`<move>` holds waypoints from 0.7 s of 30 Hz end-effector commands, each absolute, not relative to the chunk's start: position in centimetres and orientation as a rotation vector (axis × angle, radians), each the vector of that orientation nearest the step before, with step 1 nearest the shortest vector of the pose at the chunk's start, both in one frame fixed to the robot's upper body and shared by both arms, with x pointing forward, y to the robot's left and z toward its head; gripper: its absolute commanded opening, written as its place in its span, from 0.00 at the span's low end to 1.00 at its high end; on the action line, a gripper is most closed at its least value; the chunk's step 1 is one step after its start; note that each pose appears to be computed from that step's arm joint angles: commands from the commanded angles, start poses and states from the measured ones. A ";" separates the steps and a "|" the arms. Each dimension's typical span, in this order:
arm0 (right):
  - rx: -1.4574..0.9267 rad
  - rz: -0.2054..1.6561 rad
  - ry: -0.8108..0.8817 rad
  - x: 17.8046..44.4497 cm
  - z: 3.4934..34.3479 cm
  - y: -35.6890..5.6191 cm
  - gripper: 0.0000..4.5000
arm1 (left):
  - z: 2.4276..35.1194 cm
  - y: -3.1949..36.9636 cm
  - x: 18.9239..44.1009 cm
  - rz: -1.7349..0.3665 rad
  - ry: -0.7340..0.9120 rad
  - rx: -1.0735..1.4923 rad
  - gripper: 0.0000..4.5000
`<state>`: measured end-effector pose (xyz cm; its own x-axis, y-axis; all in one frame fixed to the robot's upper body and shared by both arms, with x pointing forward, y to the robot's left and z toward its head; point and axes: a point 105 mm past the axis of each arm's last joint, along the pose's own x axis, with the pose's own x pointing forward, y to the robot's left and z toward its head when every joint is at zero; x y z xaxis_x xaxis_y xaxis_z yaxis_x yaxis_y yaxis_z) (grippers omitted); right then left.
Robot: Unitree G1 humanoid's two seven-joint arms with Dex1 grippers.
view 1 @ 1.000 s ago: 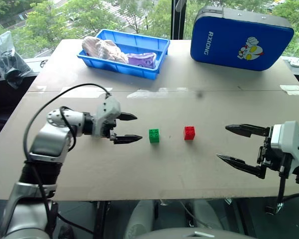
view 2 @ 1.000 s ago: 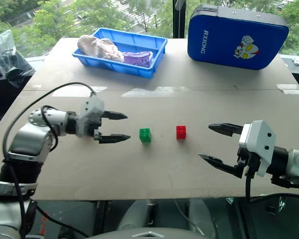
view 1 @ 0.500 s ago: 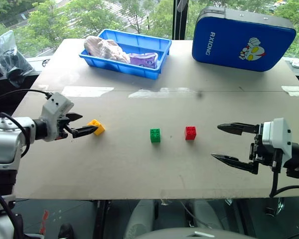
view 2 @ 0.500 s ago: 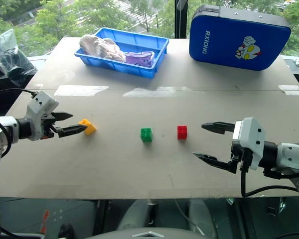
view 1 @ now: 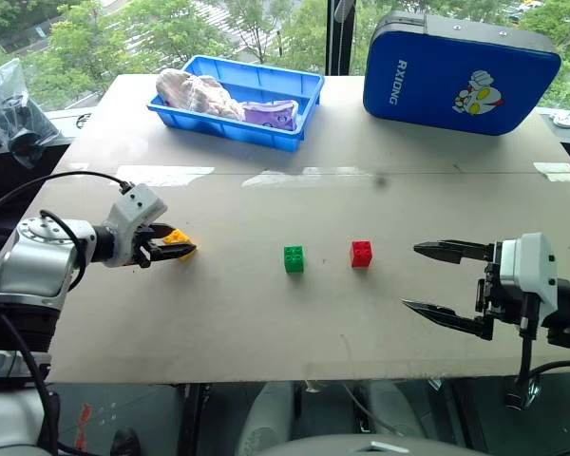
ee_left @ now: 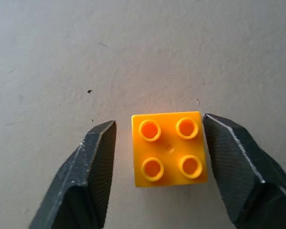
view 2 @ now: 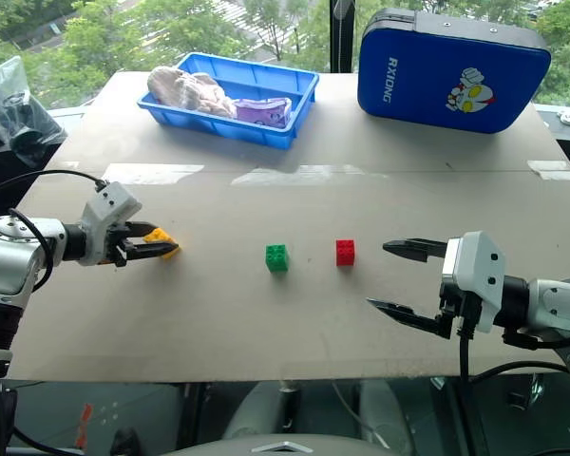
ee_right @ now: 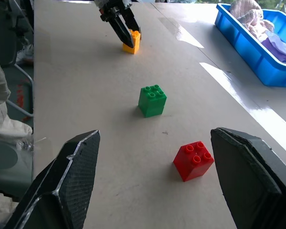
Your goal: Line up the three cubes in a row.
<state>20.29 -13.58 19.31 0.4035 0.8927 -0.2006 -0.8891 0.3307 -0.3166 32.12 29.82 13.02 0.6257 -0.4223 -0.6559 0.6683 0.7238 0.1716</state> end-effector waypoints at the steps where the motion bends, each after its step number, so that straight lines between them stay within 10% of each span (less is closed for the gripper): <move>1: -0.455 1.153 -0.061 19.9 20.5 -13.6 0.85 | 13.7 30.2 32.3 -0.657 0.610 0.474 0.28; 21: -0.461 1.136 -0.052 19.8 20.6 -13.7 0.85 | 15.0 22.0 30.6 -1.249 0.428 0.703 0.29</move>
<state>20.26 -13.93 19.73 0.4302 0.8806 -0.1987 -0.8740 0.3512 -0.3359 30.46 21.68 14.28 0.2755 -0.7227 -0.6338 0.9607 0.1848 0.2069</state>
